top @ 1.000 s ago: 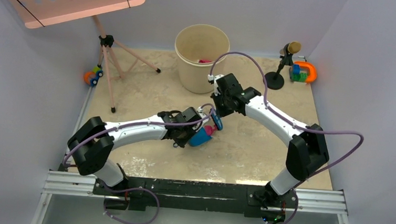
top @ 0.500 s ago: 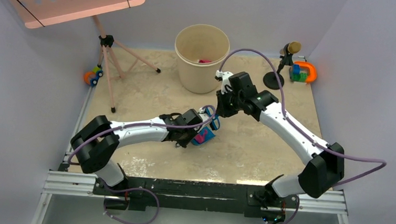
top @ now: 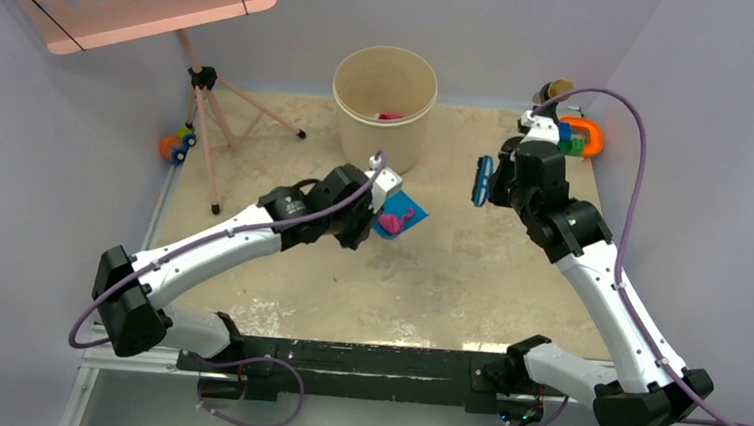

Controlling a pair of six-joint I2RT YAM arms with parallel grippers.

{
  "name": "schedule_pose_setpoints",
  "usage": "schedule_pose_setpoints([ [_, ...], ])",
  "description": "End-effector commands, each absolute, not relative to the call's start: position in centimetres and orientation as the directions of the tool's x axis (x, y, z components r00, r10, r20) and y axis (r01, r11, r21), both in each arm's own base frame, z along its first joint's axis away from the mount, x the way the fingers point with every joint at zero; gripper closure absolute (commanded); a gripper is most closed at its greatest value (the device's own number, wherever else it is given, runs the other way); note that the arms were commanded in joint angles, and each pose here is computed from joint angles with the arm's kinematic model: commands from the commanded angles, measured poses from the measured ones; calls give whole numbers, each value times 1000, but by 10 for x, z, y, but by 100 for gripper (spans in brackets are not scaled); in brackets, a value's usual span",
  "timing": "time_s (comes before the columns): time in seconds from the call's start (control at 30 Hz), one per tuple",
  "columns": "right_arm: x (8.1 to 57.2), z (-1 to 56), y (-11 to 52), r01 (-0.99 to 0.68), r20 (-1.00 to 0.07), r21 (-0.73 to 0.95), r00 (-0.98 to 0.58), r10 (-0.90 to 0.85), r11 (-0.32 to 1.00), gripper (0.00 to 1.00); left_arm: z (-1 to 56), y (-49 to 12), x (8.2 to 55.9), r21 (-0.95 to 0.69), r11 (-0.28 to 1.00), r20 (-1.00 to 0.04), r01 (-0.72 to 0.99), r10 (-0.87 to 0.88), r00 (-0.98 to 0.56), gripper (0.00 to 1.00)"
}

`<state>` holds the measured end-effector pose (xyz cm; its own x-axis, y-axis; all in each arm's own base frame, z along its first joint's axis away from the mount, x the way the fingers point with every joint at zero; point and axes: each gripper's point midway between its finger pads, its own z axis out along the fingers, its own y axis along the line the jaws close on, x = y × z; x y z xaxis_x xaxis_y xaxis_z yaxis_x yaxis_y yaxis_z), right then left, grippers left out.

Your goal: Sweep away the paper scraps from the table

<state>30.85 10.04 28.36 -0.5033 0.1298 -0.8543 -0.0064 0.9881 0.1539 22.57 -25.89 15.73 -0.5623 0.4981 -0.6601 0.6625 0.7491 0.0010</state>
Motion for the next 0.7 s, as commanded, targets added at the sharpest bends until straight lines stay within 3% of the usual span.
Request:
schedule_pose_setpoints([
  [0.0, 304, 269, 75, 145, -850, 140, -490, 194, 979, 100, 222, -260, 235, -78, 767, -672, 636, 431, -602, 100],
  [0.23, 300, 268, 73, 141, -850, 154, -486, 204, 978, 100, 326, -271, 275, -281, 751, -726, 598, 242, -644, 100],
  [0.4, 299, 270, 76, 131, -849, 175, -482, 217, 976, 100, 379, -302, 316, -502, 665, -690, 553, 79, -720, 100],
  [0.5, 297, 271, 77, 129, -847, 194, -479, 232, 972, 100, 397, -319, 351, -715, 529, -575, 457, -73, -815, 100],
  [0.67, 291, 273, 76, 124, -848, 213, -470, 246, 969, 100, 410, -336, 406, -960, 173, -262, 221, -269, -927, 100],
])
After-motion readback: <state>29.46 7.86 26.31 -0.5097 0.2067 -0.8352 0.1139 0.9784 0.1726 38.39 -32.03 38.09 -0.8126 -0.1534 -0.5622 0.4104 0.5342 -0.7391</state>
